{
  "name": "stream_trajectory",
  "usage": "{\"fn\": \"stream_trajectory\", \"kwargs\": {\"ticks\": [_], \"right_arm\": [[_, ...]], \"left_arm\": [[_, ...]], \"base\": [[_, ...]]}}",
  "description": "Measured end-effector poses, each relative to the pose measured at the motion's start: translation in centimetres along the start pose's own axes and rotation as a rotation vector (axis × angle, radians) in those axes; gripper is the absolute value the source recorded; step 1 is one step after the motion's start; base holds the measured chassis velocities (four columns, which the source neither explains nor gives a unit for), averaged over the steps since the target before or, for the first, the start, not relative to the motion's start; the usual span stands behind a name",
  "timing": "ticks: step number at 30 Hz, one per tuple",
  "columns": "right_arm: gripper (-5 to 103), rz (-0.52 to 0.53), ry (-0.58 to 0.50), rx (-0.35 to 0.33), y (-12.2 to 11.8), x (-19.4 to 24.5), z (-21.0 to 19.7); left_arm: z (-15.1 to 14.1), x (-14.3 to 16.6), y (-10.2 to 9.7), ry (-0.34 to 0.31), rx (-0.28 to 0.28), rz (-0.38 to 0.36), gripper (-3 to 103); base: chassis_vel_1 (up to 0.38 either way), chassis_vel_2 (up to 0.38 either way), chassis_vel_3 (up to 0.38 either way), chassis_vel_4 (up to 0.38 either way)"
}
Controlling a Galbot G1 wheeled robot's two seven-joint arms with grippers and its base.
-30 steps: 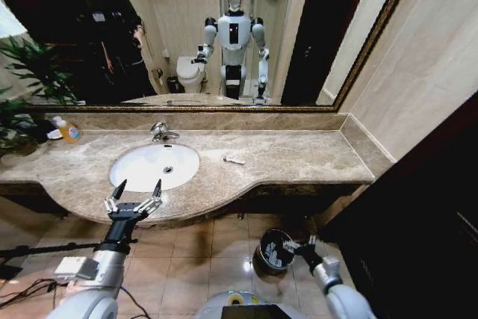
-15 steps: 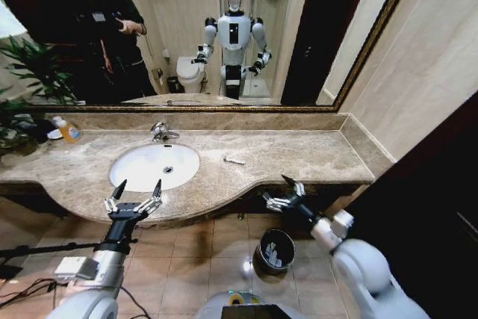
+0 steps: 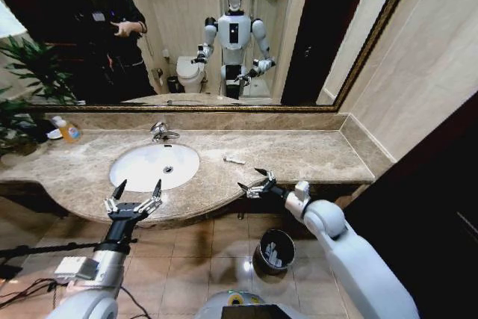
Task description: Pick up the trash from the sink and place it in the trash bin.
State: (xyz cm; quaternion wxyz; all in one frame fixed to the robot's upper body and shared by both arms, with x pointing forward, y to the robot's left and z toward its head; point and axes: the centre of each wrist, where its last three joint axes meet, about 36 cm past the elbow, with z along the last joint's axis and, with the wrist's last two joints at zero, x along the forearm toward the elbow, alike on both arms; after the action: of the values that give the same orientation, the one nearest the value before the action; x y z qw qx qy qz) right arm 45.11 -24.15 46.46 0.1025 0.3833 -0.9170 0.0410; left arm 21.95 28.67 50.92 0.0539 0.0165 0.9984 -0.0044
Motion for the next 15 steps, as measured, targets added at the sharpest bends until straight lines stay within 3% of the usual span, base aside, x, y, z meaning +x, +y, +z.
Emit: {"fn": "stream_trajectory", "kwargs": {"ticks": [5, 15], "right_arm": [[100, -0.029, 0.028, 0.038, -3.6, -3.4, -0.7], [100, -0.108, 0.104, 0.091, -6.2, -10.5, -2.5]], "left_arm": [[0.0, 0.0, 0.0, 0.0, 0.0, 0.0, 100], [0.0, 0.0, 0.0, 0.0, 0.0, 0.0, 100]], "base": [[0.0, 0.0, 0.0, 0.0], [0.0, 0.0, 0.0, 0.0]]}}
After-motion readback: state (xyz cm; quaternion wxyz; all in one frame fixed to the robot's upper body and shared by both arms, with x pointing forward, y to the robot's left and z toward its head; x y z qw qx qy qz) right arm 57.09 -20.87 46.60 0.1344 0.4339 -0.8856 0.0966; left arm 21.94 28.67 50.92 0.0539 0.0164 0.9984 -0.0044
